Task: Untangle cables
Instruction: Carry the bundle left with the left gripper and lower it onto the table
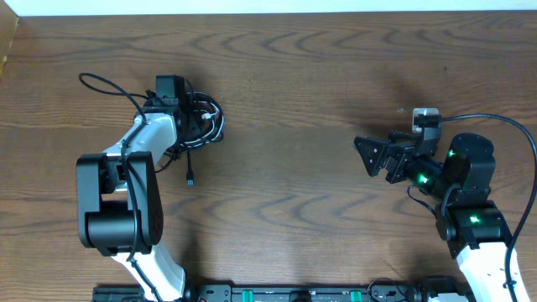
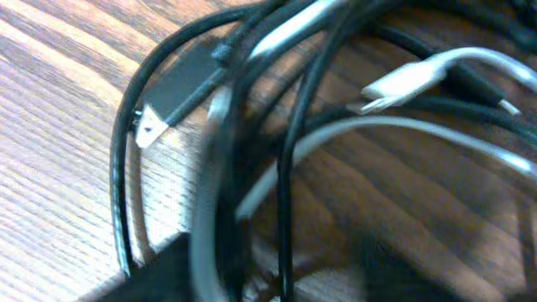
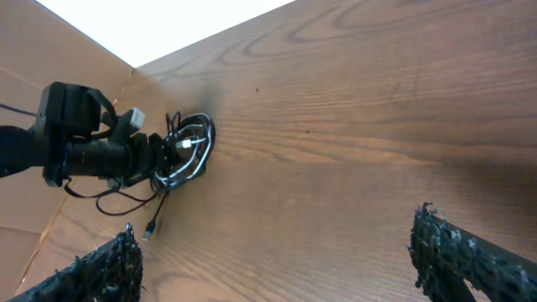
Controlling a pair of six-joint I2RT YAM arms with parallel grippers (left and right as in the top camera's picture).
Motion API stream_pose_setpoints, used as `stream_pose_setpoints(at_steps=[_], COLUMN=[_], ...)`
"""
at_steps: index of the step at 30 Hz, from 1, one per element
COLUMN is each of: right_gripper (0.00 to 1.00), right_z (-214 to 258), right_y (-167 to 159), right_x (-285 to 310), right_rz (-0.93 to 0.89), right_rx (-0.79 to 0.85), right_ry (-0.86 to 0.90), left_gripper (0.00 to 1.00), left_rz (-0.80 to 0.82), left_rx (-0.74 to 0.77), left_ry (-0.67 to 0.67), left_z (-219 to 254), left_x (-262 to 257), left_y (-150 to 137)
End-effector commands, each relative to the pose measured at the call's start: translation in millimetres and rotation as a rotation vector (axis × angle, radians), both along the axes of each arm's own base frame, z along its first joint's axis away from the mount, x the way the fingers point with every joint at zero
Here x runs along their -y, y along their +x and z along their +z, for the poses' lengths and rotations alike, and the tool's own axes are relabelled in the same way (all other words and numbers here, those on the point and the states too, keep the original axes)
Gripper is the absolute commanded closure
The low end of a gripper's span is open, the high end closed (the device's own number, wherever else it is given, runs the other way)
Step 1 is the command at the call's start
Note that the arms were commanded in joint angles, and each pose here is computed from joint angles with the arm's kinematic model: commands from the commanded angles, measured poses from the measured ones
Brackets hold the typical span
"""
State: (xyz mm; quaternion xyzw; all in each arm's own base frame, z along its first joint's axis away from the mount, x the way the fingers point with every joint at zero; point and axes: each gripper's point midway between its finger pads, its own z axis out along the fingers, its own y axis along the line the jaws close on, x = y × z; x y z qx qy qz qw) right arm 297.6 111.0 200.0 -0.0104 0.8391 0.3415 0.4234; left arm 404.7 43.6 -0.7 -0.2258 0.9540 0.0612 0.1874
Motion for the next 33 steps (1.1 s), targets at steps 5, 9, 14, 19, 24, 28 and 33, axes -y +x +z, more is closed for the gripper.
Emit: stream_pose_setpoints(at_steps=[5,9,14,19,24,28,33], right_gripper=[0.01,0.01,0.01,0.01,0.01,0.01,0.01], right_z=[7,7,8,11,11,25,39], right_y=[5,5,5,5,5,2,-3], right_x=[4,4,4,3,3,-9,-21], right_rz=[-0.014,-0.014,-0.014,-0.016,-0.023,0.051,0.133], right_rx=[0.031,0.031,0.035,0.034,0.023,0.063,0.115], right_ry=[-0.020,-0.020,-0.019,0.000,0.016,0.067,0.105], left_gripper=[0.92,0.93,0.92,0.93,0.93,0.92,0.93], left_rz=[-0.014,-0.017,-0.063,-0.162,-0.297,-0.383,-0.424], left_rx=[-0.089,-0.073,0.051,0.271,0.495,0.594,0.646], left_ry=[-0.026,-0.032,-0.139,-0.285,-0.410,-0.475,-0.485], left_z=[-27,-20,24,111,205,248,271], left_x=[4,5,25,55,86,103,108], left_y=[-16,-14,0,11,-3,-19,-32])
